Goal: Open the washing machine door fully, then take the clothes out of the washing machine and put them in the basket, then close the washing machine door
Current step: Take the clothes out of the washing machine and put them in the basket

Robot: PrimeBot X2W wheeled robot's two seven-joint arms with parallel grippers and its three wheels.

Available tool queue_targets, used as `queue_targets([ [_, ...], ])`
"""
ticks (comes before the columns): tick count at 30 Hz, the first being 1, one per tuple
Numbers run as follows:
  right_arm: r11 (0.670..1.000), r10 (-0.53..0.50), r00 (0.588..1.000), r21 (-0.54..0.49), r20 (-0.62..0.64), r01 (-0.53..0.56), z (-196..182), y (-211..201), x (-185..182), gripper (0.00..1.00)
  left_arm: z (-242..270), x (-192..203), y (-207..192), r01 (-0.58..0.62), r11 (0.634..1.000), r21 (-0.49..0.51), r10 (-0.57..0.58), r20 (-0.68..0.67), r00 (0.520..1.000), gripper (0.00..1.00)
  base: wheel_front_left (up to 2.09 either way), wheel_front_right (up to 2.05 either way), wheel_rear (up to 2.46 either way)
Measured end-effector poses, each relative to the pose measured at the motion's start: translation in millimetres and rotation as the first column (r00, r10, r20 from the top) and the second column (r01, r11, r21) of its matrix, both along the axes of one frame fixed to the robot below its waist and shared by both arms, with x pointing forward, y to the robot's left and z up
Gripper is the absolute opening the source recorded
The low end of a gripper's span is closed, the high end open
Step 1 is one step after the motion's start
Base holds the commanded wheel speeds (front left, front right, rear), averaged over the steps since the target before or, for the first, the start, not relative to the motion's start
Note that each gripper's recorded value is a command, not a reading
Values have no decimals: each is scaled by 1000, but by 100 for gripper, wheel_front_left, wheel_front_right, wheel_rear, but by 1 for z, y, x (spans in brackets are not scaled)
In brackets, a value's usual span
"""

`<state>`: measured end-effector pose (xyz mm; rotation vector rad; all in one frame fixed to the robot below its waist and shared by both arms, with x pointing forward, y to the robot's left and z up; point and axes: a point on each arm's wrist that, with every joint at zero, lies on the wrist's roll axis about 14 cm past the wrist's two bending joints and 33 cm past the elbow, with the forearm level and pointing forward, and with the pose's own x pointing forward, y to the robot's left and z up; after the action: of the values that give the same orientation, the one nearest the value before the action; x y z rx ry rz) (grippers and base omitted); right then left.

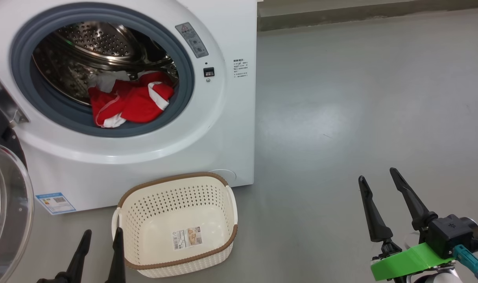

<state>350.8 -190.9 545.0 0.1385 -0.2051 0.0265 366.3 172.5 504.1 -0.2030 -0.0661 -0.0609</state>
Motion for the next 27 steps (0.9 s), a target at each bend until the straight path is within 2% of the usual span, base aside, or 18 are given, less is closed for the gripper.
queue_targets([
  [12, 1000, 10, 1000, 1, -5, -10, -2, 3, 1, 100, -2, -3, 7, -28, 999, 24, 28, -7, 1000, 100, 34, -34, 0],
  [27, 1000, 23, 999, 3, -31, -23, -10, 8, 3, 100, 9, -1, 9, -25, 1000, 16, 25, 27, 999, 100, 150, -150, 0],
])
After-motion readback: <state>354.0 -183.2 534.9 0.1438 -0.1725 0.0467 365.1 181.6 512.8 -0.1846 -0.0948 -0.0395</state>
